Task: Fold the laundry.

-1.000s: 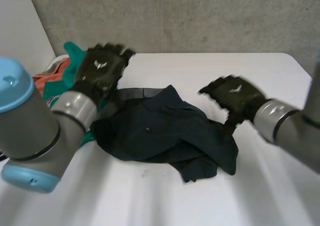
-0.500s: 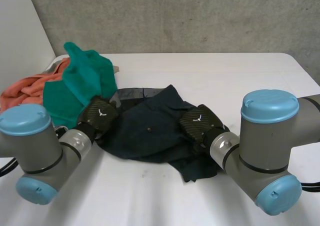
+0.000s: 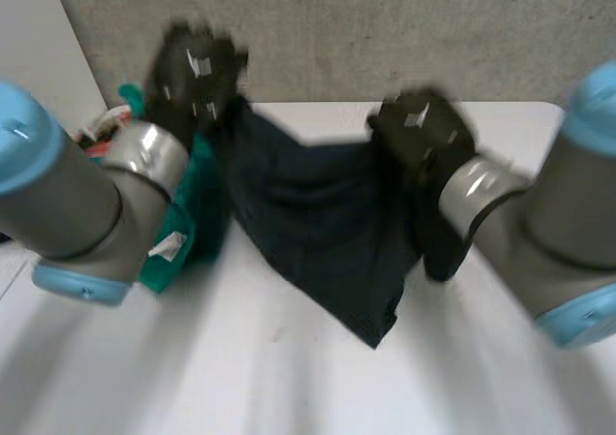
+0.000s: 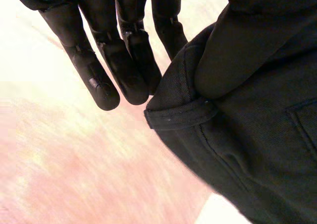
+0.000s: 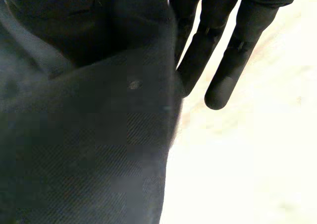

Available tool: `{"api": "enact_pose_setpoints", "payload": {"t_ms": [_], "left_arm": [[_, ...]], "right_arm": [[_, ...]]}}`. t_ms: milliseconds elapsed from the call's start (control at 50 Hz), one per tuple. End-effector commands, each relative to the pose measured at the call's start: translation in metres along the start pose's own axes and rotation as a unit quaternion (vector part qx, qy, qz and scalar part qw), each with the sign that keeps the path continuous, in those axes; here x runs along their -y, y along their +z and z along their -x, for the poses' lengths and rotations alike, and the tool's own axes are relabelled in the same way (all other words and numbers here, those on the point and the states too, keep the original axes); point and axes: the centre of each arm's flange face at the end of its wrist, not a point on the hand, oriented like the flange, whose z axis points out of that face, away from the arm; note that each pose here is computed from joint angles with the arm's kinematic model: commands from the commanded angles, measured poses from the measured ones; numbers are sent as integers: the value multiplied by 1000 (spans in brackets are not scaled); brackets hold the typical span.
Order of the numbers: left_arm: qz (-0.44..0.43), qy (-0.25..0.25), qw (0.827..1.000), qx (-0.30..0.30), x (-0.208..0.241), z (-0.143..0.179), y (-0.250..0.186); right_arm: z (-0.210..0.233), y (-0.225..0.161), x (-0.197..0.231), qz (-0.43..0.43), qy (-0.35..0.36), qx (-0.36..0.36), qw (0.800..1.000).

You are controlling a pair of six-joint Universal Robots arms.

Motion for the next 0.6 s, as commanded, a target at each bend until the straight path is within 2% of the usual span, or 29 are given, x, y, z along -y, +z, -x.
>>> {"api": "enact_pose_setpoints", "payload": {"t_ms": [20,80,160,240,260,340,420,500,600], "left_arm": [[-90,-111,988,54,87,34,-10],[-97,-127,986,51,97,33,-16],[-81,-131,987,42,88,25,-16],[-21,-136,990,8,51,-7,-11],[0,-140,990,-15,41,-27,-12],[44,-145,986,-65,12,-73,-19],[95,-150,980,-86,-21,-98,-25],[150,-146,975,-79,-46,-107,-32],[185,-133,971,-72,-54,-106,-37]], "right_arm": [[-70,-13,80,-114,-26,-94,989],[-83,-15,93,-134,-34,-108,985],[-89,3,80,-126,-36,-99,986],[-88,24,52,-101,-34,-87,991],[-83,33,39,-90,-32,-80,992],[-64,55,1,-69,-24,-51,996],[-43,69,-46,-26,-20,-25,999],[-30,75,-82,22,-32,-19,999],[-35,72,-87,52,-51,-58,996]]}}
